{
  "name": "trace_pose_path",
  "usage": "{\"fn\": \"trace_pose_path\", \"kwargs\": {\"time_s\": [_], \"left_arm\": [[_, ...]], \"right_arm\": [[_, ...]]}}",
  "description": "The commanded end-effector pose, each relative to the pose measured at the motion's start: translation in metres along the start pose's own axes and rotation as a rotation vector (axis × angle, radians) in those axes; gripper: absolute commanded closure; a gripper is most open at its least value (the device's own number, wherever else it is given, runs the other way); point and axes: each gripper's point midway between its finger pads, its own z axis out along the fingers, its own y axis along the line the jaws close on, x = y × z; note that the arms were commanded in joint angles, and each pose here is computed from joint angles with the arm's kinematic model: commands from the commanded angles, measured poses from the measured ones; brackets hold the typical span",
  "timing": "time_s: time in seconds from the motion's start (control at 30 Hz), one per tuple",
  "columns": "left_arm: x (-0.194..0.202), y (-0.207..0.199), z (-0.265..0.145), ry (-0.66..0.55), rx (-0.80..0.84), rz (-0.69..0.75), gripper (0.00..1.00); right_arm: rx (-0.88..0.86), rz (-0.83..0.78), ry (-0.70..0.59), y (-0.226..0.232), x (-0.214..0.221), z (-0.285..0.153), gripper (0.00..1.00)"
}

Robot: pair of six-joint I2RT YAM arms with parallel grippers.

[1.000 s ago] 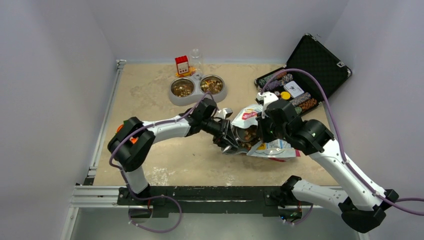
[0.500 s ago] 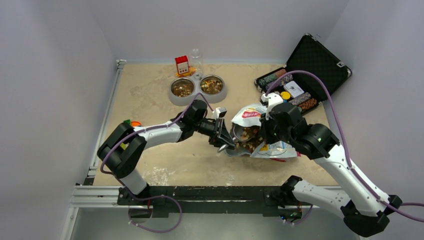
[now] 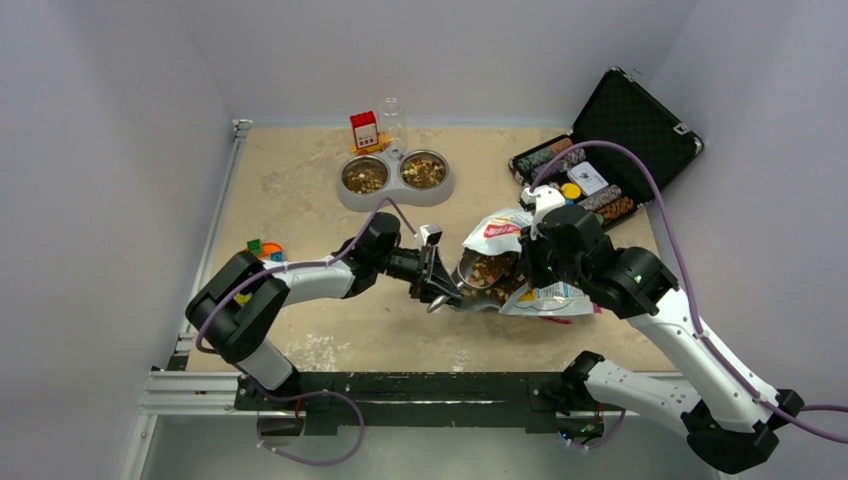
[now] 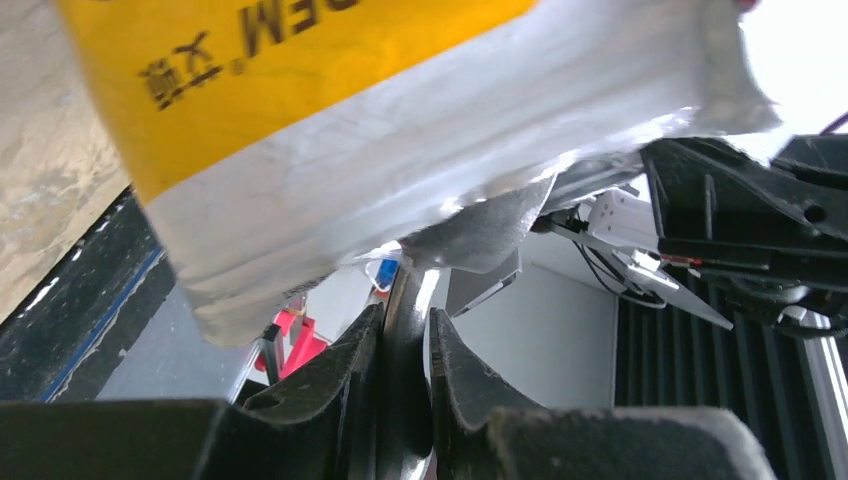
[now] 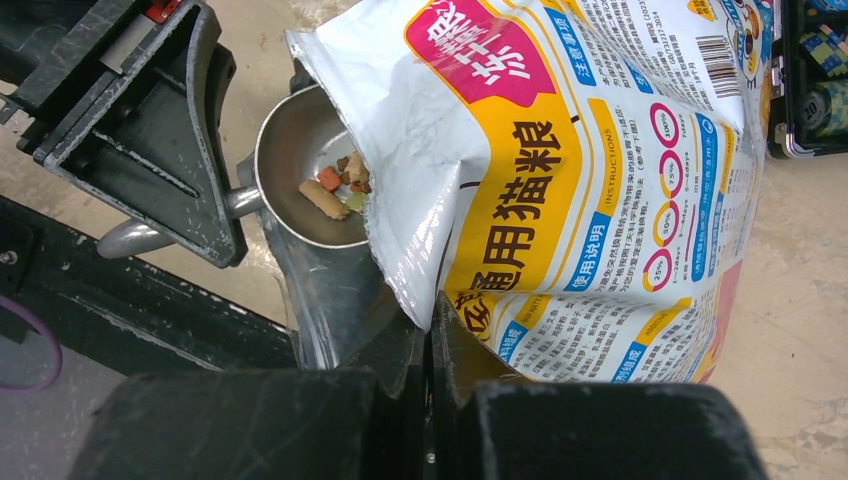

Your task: Serve the pet food

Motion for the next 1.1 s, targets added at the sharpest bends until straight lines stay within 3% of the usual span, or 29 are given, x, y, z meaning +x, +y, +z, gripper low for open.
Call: {"fn": "trace_pose_path", "kwargs": {"time_s": [0.0,0.13,0.27,0.67,1.07], "left_arm": [[0.007,-0.053,-0.006,0.011,0.180,0.173,1.00],[0.012,-0.032,-0.012,-0.011,0.079,0.198,1.00],[0.007,-0.046,-0.008,0.026,0.188,0.173,1.00],[0.049,-0.019,-0.033,0.054,-0.010,0.246,1.00],[0.089,-0.015,-0.064,0.040,-0.024,0.270,1.00]], "right_arm": [[-0.088,0.034,-0.165,0.018,-0.041,-0.012,1.00],[-0.089,0.032,-0.180,0.018,-0.044,-0.016,1.00],[-0.082,0.031,-0.166,0.017,-0.042,-0.014,1.00],[-0.013,0.101,-0.205,0.006,-0.053,-0.019,1.00],[0.144,0.183,-0.206,-0.018,-0.065,-0.018,1.00]]}}
